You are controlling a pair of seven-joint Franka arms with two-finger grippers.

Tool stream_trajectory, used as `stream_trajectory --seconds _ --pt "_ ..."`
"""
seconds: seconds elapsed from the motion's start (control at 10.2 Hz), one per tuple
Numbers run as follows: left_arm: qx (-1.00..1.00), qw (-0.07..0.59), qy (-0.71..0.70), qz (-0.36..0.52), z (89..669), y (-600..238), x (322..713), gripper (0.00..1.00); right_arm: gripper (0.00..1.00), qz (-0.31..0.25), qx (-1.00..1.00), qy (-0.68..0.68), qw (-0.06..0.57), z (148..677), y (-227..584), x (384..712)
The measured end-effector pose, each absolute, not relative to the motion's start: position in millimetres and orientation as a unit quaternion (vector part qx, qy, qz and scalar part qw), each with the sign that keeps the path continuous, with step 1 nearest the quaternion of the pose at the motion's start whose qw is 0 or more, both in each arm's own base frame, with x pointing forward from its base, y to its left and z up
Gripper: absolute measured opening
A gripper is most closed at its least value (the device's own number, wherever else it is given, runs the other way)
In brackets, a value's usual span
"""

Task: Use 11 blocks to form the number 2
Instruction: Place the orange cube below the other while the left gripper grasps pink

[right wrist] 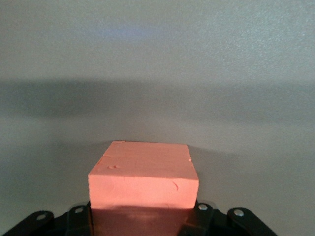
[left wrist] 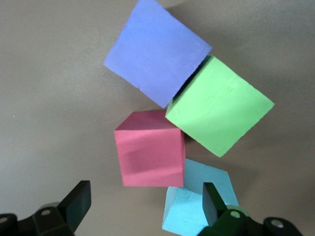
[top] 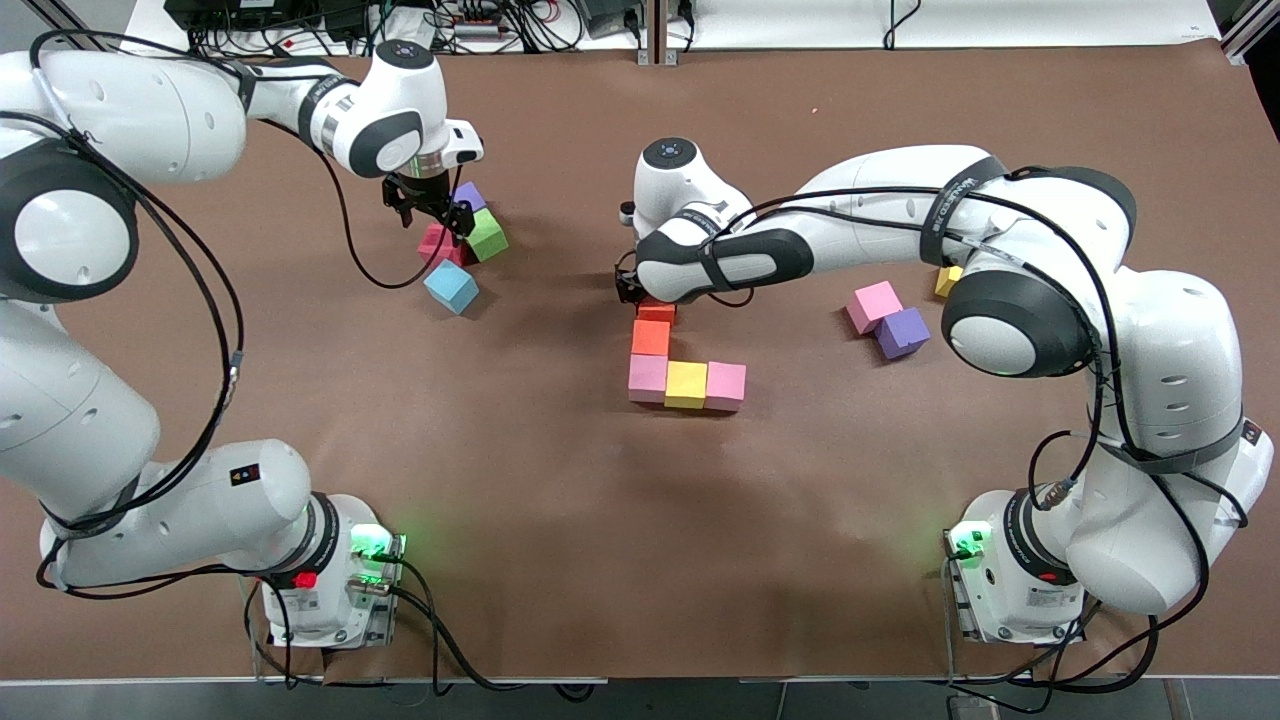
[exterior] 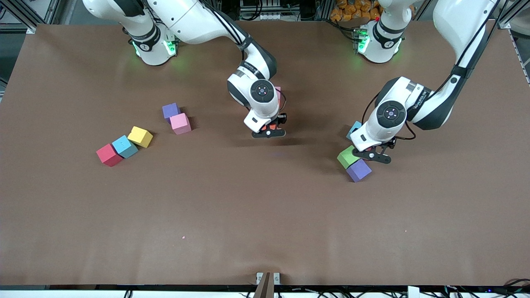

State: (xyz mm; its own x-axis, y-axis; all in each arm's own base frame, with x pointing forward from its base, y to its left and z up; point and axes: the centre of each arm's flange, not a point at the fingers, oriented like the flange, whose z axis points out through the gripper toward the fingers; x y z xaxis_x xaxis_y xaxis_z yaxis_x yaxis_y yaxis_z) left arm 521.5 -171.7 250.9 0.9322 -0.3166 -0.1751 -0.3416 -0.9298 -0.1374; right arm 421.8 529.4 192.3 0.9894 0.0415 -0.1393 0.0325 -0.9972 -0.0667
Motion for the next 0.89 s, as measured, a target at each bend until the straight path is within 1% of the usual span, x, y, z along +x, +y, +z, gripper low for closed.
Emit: stream_trajectory --seconds 0.39,0.89 --pt "-0.981 0.061 0.174 0.069 234 -161 520 1.0 0.62 0.071 -0.997 -0.004 0.032 193 530 421" --pt "-0.982 0.052 0.166 0.072 226 -152 523 1.0 0.62 0.071 -0.997 -0.005 0.032 193 532 419"
